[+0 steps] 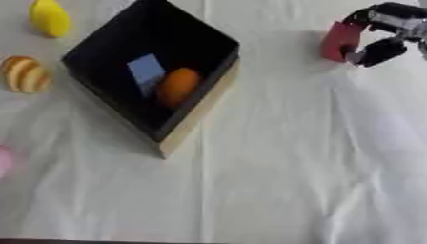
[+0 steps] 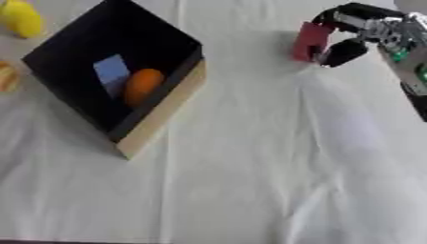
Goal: Pick up objects on the table and place them in the box.
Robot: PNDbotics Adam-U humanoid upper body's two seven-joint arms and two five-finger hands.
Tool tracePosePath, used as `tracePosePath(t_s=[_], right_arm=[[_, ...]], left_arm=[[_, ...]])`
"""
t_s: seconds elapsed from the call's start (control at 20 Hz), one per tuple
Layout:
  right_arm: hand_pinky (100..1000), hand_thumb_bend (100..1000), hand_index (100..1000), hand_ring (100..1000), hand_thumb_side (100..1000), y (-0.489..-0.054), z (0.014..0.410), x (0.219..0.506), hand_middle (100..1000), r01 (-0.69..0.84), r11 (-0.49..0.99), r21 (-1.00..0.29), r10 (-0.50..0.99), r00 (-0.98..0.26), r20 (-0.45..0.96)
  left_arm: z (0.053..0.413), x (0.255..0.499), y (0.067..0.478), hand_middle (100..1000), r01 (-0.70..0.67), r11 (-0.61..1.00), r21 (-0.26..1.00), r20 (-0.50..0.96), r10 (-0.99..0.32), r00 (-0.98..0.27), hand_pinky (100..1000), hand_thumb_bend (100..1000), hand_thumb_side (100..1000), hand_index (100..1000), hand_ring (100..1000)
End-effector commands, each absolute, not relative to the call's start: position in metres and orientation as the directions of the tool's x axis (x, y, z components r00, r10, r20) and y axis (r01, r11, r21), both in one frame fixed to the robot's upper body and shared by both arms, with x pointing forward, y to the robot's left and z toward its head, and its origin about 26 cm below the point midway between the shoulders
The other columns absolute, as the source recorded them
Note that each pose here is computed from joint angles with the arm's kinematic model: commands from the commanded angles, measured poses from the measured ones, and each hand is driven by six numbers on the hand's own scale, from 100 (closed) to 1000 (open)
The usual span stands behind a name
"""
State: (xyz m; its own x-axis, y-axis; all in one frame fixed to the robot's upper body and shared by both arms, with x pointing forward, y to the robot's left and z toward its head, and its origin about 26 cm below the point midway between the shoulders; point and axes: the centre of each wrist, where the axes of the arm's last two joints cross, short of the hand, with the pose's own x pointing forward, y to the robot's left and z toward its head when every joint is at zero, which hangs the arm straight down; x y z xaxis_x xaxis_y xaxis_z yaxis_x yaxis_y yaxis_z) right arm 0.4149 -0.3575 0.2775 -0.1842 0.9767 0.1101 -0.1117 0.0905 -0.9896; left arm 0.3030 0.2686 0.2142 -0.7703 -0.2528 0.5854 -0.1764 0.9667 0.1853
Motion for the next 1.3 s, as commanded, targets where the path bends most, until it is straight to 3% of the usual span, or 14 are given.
tracePosePath(t_s=[0.05, 0.25, 0.3, 0.35, 0.75, 1.0, 1.3], right_arm=[[850, 100, 691, 807, 200, -0.354, 0.31, 0.405, 455, -0.037, 0.09, -0.995, 0.967, -0.235, 0.096], [850, 100, 680, 800, 212, -0.333, 0.347, 0.394, 440, 0.015, 0.11, -0.994, 0.93, -0.354, 0.098], [850, 100, 678, 798, 500, -0.326, 0.357, 0.391, 436, 0.024, 0.117, -0.993, 0.917, -0.387, 0.098], [850, 100, 676, 797, 225, -0.318, 0.366, 0.389, 432, 0.034, 0.123, -0.992, 0.901, -0.422, 0.098], [855, 100, 681, 794, 243, -0.223, 0.409, 0.39, 440, 0.002, 0.127, -0.992, 0.733, -0.674, 0.092], [861, 100, 695, 802, 228, -0.158, 0.398, 0.402, 461, -0.069, 0.058, -0.996, 0.63, -0.772, 0.09], [860, 100, 707, 809, 208, -0.128, 0.37, 0.422, 479, -0.108, -0.014, -0.994, 0.616, -0.784, 0.076]], left_arm=[[0.22, 0.3, 0.271, 640, -0.179, 0.964, 0.195, 0.567, -0.259, -0.782, 705, 100, 643, 807, 770], [0.22, 0.3, 0.271, 641, -0.181, 0.963, 0.2, 0.566, -0.264, -0.781, 705, 100, 642, 807, 770], [0.22, 0.3, 0.271, 641, -0.181, 0.963, 0.201, 0.566, -0.265, -0.781, 705, 100, 642, 808, 770], [0.22, 0.3, 0.271, 641, -0.181, 0.963, 0.202, 0.566, -0.266, -0.781, 706, 100, 642, 808, 771], [0.221, 0.301, 0.27, 643, -0.177, 0.964, 0.199, 0.56, -0.26, -0.786, 707, 100, 639, 808, 772], [0.226, 0.303, 0.265, 647, -0.164, 0.969, 0.187, 0.538, -0.24, -0.808, 709, 100, 636, 809, 773], [0.231, 0.304, 0.262, 648, -0.156, 0.972, 0.177, 0.514, -0.226, -0.828, 711, 100, 634, 809, 774]])
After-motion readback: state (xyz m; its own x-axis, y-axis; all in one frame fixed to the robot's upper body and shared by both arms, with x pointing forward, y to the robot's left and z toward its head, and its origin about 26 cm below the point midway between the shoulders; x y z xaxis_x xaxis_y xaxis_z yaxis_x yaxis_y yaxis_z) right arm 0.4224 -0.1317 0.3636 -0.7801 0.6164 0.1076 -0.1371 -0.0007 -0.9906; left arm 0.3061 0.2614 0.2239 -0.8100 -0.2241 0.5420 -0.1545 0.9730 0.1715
